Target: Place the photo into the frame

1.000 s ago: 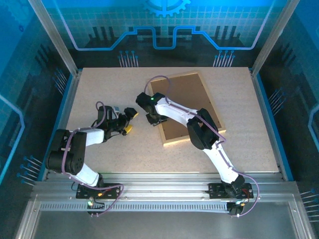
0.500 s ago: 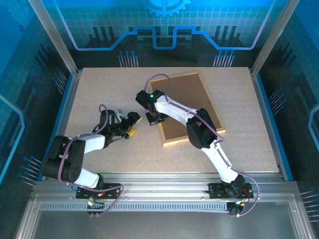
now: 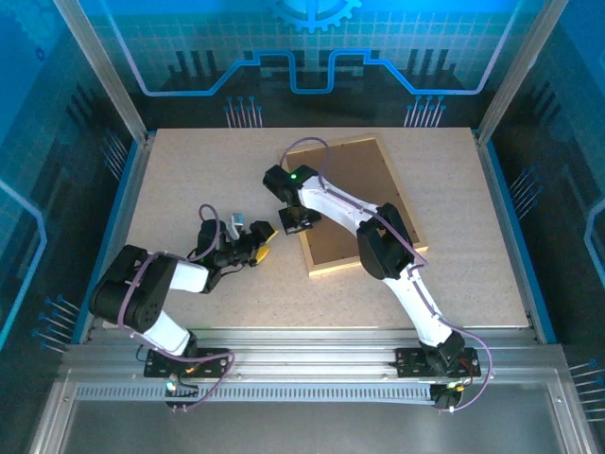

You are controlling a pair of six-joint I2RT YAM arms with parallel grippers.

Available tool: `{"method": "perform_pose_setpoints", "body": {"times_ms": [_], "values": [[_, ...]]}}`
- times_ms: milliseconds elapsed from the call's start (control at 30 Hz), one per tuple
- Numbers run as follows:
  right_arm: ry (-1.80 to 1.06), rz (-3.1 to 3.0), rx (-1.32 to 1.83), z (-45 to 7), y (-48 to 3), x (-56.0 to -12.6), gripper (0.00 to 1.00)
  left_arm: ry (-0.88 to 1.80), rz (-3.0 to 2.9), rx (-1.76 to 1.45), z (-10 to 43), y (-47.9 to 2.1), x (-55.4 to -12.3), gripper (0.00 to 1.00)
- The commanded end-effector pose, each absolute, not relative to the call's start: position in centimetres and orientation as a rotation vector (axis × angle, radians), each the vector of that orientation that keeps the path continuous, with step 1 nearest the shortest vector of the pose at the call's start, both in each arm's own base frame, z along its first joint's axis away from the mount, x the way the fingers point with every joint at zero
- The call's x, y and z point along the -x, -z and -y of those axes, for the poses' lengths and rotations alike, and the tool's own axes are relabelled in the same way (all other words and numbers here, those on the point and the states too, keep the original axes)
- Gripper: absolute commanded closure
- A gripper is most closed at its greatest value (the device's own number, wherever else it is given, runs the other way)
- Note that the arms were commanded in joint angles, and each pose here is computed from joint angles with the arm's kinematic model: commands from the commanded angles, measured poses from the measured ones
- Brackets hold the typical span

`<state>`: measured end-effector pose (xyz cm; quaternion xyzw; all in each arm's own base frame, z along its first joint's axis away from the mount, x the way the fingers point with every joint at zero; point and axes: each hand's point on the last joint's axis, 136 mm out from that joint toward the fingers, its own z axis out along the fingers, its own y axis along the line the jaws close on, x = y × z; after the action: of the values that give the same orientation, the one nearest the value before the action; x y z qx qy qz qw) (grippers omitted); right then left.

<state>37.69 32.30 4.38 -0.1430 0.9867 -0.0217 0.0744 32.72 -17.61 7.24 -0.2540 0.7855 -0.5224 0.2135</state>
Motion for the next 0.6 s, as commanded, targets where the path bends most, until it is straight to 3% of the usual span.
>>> {"method": "perform_pose_setpoints", "body": {"times_ms": [0,567], "values": [[0.008,-2.920,0.413,-32.5,-6.2,-39.1,1.00,1.511,-2.122,0.656,18.5,-8.2,-32.8,0.17],[0.072,-2.913,0.397,-30.2,-7.5,-40.0,1.00,1.477,-2.195,0.624,19.6,-6.6,-31.4,0.18]]}}
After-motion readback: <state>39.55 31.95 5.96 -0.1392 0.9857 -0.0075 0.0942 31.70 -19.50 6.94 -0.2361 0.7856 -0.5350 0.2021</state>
